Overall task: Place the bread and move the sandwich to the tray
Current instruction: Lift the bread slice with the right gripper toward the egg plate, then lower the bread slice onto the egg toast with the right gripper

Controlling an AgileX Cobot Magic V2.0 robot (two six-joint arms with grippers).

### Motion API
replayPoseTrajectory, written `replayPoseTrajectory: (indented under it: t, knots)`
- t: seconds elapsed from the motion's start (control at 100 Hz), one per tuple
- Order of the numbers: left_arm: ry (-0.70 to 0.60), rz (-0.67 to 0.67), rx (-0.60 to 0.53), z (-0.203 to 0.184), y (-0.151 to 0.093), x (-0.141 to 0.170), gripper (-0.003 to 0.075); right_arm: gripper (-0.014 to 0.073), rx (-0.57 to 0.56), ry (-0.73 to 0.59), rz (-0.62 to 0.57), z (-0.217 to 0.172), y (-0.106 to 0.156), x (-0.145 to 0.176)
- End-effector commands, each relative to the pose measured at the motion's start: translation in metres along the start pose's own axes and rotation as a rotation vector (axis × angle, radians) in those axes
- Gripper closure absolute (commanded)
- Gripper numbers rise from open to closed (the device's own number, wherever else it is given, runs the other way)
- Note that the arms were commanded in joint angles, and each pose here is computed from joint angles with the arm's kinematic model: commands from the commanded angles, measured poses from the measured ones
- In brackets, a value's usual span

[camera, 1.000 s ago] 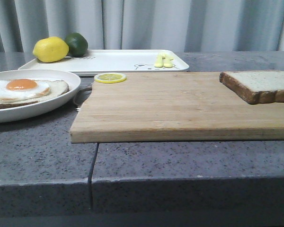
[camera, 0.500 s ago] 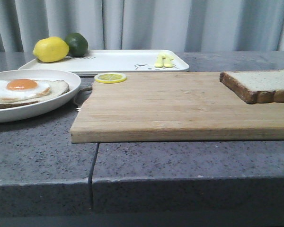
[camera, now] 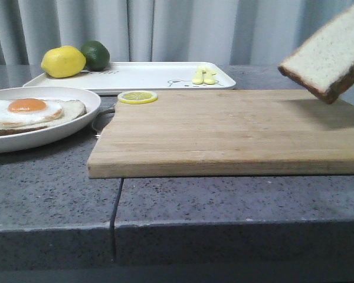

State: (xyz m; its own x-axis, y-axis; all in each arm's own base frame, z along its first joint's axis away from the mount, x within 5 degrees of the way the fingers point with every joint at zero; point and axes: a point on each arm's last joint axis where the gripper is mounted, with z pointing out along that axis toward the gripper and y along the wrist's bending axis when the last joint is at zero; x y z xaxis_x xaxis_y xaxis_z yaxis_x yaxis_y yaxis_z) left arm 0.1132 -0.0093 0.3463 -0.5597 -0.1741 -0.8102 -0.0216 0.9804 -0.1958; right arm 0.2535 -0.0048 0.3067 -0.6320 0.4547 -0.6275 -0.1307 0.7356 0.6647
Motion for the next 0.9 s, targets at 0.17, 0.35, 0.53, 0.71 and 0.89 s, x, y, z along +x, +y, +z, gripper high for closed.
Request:
replayPoseTrajectory:
  t: [0.17,0.35,0.53,0.71,0.89]
  knots:
    - [-0.093,-0.012,0.021,-0.006,-0.003,-0.015,0.0207,0.0703,-0.308,-0.075,0.089,0.009,0.076,-0.001]
    - [-0.093,-0.012,0.021,-0.006,-0.003,-0.015,0.0207,0.0703,-0.369,-0.08,0.118,0.027,0.106,0.015]
    - [-0.093,-0.012,0.021,-0.006,-0.003,-0.015,0.0207,0.0703,-0.405,-0.033,0.135,0.05,0.132,0.029]
    - [-0.093,-0.012,0.021,-0.006,-0.003,-0.015,0.0207,0.0703,-0.417,0.041,0.107,0.083,0.164,0.044]
    - [-0.093,-0.012,0.021,-0.006,-0.003,-0.015,0.0207,0.0703,-0.419,0.098,0.086,0.118,0.191,0.06]
